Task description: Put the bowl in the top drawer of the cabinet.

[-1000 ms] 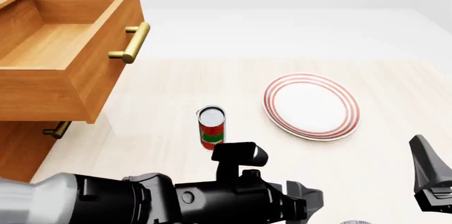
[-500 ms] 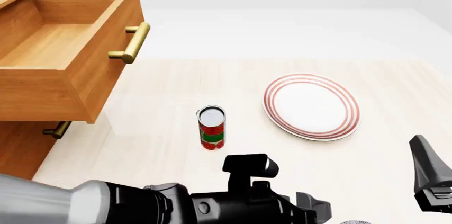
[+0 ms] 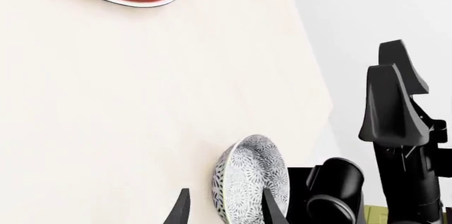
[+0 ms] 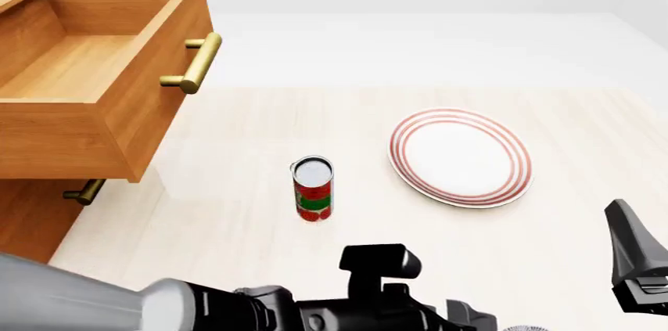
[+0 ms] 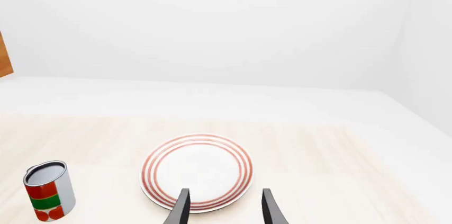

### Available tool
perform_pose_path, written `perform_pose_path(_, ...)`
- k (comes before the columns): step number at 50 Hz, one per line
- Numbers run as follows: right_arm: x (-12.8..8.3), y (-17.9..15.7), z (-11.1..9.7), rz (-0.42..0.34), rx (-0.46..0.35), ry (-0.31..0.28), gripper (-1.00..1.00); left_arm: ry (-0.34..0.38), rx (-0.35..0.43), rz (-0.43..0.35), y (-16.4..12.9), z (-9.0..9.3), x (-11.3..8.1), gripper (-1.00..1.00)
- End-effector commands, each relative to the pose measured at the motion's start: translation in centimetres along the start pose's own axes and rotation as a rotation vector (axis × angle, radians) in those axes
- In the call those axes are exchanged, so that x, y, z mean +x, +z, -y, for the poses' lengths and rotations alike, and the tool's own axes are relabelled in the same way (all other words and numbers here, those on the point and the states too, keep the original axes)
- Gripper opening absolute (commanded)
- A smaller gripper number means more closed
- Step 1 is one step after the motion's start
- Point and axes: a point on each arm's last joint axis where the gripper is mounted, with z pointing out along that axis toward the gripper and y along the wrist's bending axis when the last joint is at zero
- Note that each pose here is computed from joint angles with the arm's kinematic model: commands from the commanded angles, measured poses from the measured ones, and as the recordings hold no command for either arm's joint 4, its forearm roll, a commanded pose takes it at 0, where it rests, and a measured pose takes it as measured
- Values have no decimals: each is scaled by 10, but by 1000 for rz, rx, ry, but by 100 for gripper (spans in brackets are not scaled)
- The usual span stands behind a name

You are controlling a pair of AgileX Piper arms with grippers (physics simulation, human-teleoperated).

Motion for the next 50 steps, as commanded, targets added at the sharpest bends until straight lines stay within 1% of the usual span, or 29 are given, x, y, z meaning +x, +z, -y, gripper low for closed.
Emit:
perform_pose_path(1,0,0,0,0,0,0,100,-13,0,-9,7,-1,4,100)
perform_pose_path(14,0,0,0,0,0,0,100,-24,-2,-20,14,-4,10,100)
perform_pose_path(28,0,0,0,0,0,0,100,-34,-8,-23,19,-7,12,100)
perform_pose_path(38,0,0,0,0,0,0,100,-72,-18,-43,24,-12,21,100)
perform_pose_path(50,0,0,0,0,0,0,100,-84,-23,-58,29,-13,28,100)
